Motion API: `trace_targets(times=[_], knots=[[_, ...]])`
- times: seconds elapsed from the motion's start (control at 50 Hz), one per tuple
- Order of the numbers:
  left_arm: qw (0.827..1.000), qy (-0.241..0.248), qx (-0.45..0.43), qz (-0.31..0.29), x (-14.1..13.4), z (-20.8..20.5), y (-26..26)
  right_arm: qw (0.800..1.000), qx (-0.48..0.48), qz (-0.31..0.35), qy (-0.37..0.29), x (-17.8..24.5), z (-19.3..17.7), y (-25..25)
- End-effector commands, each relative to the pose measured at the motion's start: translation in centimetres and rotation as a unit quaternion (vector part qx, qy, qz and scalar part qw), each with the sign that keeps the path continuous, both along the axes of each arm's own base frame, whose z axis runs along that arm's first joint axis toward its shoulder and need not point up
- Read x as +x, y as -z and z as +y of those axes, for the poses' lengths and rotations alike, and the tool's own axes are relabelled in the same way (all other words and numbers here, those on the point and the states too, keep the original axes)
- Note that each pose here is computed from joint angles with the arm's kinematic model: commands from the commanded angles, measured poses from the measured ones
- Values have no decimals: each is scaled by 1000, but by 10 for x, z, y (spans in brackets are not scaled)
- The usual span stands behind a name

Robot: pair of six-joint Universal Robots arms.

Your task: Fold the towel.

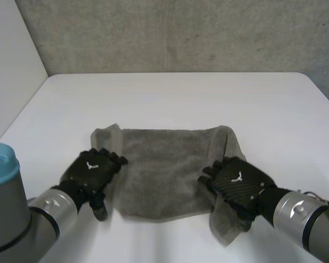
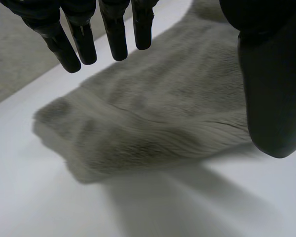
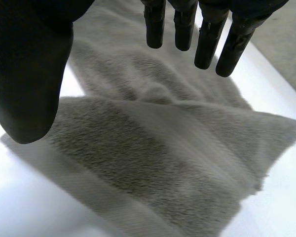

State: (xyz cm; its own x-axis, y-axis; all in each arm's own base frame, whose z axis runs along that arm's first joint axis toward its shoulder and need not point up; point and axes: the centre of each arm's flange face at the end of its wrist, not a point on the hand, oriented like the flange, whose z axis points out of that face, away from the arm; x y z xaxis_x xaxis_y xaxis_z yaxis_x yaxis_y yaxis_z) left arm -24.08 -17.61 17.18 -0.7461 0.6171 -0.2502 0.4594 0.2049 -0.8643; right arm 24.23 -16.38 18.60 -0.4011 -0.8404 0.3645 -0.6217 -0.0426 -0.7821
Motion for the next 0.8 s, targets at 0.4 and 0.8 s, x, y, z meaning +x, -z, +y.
trace_targets(times=[0.4,0.8], knots=[[999,49,6,-2,-29,6,41,999,-7,39,-26,5,-10,24],[999,25,-34,-4,-34,-4,45,980,-26,-96,170,-42,-70,-18]])
